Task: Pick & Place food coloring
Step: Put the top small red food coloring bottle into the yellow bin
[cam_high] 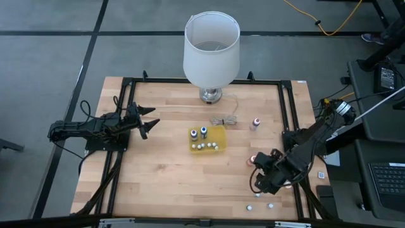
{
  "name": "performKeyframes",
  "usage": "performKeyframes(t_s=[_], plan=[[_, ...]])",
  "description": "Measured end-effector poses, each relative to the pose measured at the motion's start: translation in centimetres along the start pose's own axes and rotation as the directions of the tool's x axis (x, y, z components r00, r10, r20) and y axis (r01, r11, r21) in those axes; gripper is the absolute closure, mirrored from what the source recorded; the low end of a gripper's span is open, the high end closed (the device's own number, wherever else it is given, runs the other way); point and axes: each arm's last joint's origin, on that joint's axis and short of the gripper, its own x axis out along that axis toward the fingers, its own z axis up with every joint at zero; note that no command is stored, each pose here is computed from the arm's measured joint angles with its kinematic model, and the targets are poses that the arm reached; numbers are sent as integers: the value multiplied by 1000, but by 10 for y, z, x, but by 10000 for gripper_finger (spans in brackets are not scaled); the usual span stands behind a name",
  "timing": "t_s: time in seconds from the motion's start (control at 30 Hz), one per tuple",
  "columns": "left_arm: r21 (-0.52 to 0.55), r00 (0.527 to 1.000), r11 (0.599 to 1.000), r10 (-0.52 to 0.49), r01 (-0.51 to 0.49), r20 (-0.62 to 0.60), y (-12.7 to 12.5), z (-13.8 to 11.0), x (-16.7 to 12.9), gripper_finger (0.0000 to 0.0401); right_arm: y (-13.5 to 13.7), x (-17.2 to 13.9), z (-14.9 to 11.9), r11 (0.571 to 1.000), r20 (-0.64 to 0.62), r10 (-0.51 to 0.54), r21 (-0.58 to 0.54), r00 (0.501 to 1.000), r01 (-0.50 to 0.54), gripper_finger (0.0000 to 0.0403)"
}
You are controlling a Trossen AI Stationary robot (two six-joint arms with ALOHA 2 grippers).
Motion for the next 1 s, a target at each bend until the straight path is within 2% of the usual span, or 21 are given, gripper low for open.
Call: performKeyframes(t_s=[0.27,0.43,0.7,1.0], plan=[[0,1000,1000,0,0,0,0,0,0,89,-17,36,-14,989,-18,-34,144,999,36,155],[0,1000,1000,0,0,0,0,0,0,90,-23,50,-18,980,-17,-27,196,1000,29,166],[0,1000,1000,0,0,0,0,0,0,89,-26,68,-22,972,-27,48,230,998,-40,184],[0,1000,1000,0,0,0,0,0,0,89,-26,78,-27,977,-54,20,215,998,-8,186]])
